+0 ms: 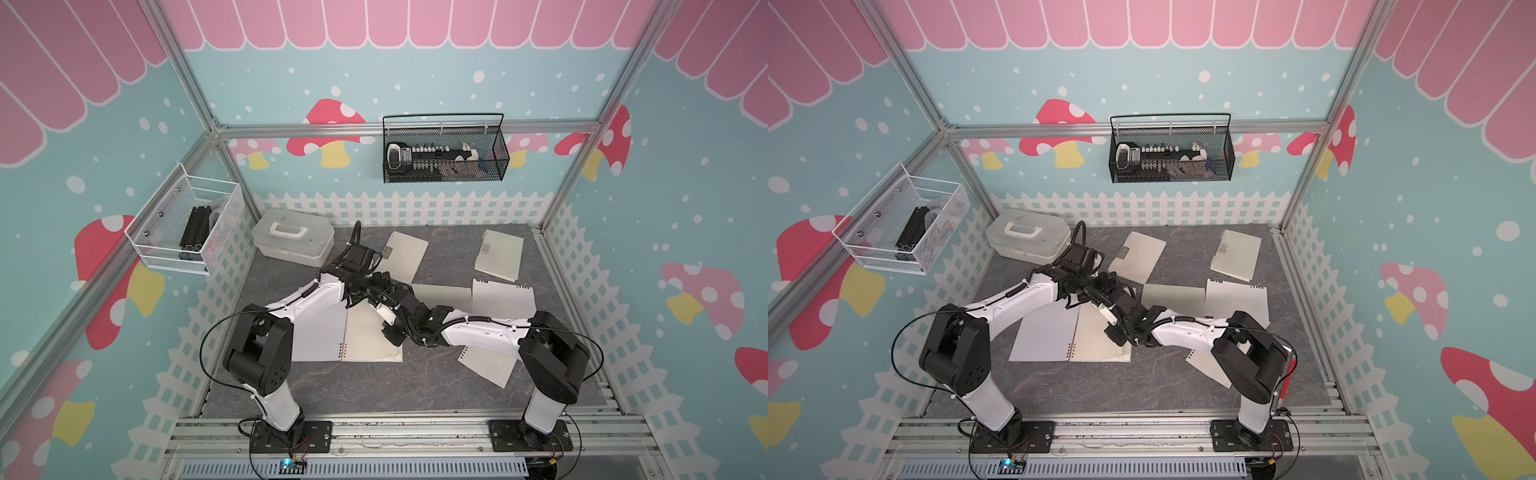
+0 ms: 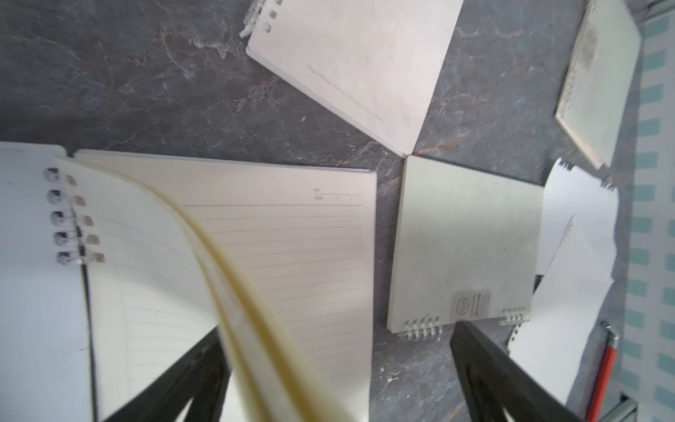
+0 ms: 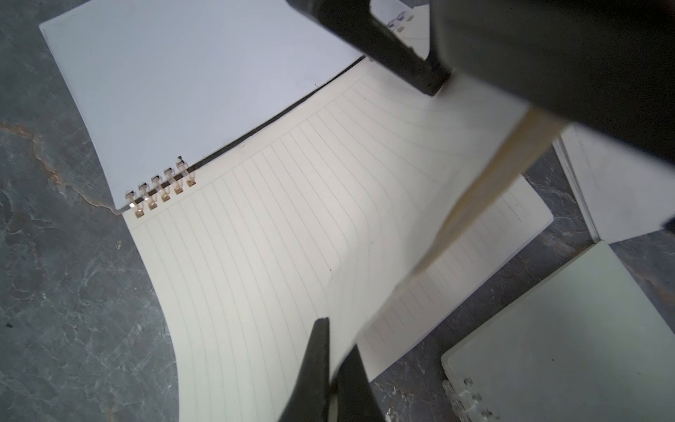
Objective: Tear off pages from different notebooks
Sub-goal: Adjust the notebook at the center of the board.
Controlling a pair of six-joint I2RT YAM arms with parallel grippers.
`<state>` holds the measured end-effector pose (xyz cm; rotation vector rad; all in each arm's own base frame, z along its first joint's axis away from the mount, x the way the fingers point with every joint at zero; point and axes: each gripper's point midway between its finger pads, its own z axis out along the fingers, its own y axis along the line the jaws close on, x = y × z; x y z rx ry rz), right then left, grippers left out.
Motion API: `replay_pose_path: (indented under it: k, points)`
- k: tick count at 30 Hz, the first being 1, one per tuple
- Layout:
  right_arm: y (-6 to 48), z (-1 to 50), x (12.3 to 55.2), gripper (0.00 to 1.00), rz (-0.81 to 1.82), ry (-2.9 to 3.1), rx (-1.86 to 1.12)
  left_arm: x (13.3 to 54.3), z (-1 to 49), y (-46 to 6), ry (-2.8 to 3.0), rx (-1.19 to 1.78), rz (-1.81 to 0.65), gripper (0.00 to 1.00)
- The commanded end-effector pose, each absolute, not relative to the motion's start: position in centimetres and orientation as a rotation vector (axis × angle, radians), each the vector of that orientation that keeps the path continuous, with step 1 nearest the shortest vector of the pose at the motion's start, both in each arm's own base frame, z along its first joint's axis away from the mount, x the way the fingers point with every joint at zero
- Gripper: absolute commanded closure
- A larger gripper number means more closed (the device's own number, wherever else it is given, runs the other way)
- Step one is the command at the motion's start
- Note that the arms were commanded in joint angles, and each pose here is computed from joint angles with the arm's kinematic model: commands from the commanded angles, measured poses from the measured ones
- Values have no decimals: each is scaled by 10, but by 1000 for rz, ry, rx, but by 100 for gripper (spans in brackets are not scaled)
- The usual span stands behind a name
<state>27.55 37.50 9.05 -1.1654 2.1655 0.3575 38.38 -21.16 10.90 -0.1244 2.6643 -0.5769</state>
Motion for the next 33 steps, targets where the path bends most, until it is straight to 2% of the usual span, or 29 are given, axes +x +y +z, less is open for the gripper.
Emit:
replay_pose_path:
  k: [1, 2, 4, 7, 10, 11, 13, 14, 17, 19, 23, 30, 33]
  points:
    - [378, 115, 283, 100, 292, 2091, -1182, 383, 100, -205, 2702, -114, -503, 33]
    - [375, 114, 285, 100, 271, 2099, -1179, 384, 100, -203, 2703, -129, -499, 48]
    - [371, 113, 285, 100, 241, 2115, -1186, 386, 101, -202, 2700, -150, -503, 67]
    - [372, 107, 279, 100, 273, 2137, -1208, 389, 105, -201, 2689, -179, -518, 82]
    - [383, 108, 268, 92, 425, 2144, -1199, 391, 111, -200, 2669, -199, -532, 100]
    - [388, 111, 263, 89, 511, 2144, -1187, 391, 112, -200, 2665, -202, -542, 100]
    - [397, 119, 254, 70, 695, 2130, -1161, 390, 113, -201, 2659, -205, -565, 100]
    - [401, 126, 252, 65, 812, 2118, -1129, 389, 114, -203, 2659, -205, -584, 100]
    - [401, 152, 249, 57, 1224, 2041, -981, 391, 113, -194, 2642, -254, -641, 100]
    - [394, 163, 262, 51, 1394, 2001, -839, 390, 114, -192, 2634, -270, -666, 100]
    - [394, 143, 287, 50, 1400, 2063, -716, 389, 113, -193, 2628, -277, -731, 100]
    - [398, 117, 299, 51, 1367, 2123, -673, 389, 111, -193, 2628, -290, -757, 100]
    - [394, 107, 305, 55, 1301, 2157, -660, 389, 110, -194, 2627, -292, -769, 100]
